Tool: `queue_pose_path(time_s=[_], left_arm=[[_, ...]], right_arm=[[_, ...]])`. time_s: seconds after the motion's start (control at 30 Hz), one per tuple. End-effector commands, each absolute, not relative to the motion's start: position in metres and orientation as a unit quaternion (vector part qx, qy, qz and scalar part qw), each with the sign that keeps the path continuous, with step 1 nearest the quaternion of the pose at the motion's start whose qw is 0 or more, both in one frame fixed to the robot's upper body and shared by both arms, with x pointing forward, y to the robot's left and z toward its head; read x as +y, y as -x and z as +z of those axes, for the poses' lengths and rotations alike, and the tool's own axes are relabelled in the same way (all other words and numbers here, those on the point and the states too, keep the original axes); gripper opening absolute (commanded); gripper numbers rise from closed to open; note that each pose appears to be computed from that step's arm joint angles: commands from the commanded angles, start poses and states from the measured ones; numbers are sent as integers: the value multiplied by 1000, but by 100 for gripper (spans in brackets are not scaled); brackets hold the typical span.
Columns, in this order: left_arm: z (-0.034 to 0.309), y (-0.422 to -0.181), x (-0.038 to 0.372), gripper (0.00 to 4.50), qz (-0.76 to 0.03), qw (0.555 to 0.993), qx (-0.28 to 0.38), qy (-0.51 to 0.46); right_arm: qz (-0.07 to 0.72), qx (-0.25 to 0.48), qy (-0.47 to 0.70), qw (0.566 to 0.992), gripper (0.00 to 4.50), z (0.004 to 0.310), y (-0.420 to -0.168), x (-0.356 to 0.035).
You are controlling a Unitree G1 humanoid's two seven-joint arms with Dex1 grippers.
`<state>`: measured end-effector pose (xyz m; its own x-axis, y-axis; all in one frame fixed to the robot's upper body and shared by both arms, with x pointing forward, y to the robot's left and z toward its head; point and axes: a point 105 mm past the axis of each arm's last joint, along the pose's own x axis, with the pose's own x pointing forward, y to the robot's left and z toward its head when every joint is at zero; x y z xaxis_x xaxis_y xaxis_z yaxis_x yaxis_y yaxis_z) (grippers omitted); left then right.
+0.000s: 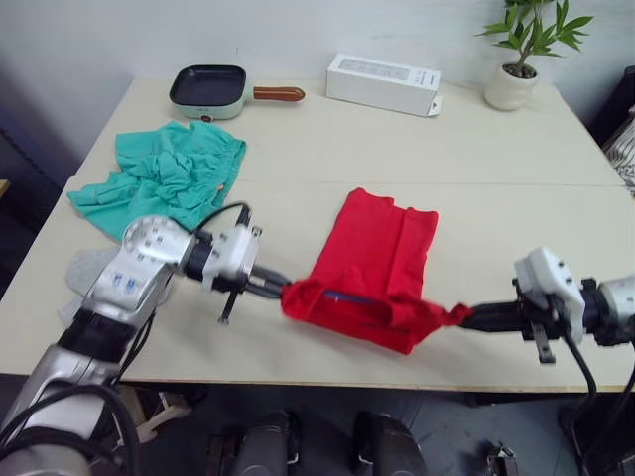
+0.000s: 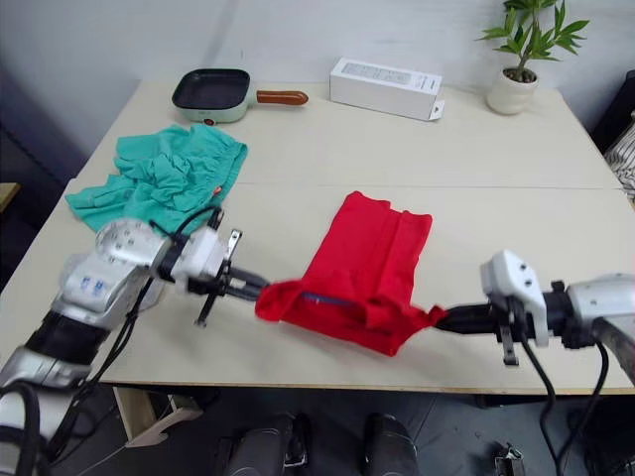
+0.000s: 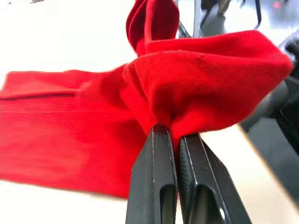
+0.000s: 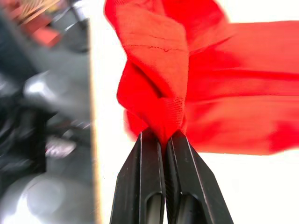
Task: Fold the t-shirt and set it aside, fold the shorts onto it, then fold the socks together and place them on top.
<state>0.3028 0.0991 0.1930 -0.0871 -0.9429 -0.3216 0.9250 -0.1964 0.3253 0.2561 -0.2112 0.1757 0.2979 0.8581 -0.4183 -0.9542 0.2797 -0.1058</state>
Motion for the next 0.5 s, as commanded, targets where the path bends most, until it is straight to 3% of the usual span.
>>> queue_pose_path(time_s=[0.03,0.3,0.5], left_arm=[[219,-338,89,0,-710,679,-23,-186],[218,-403,68,0,-629,765,-8,-139],[211,-417,59,0,-593,793,0,-138]], right_arm=[[522,131,164,827,2,181,-285,-227],[445,71,148,881,2,183,-351,-230],[412,65,156,895,2,175,-375,-232]])
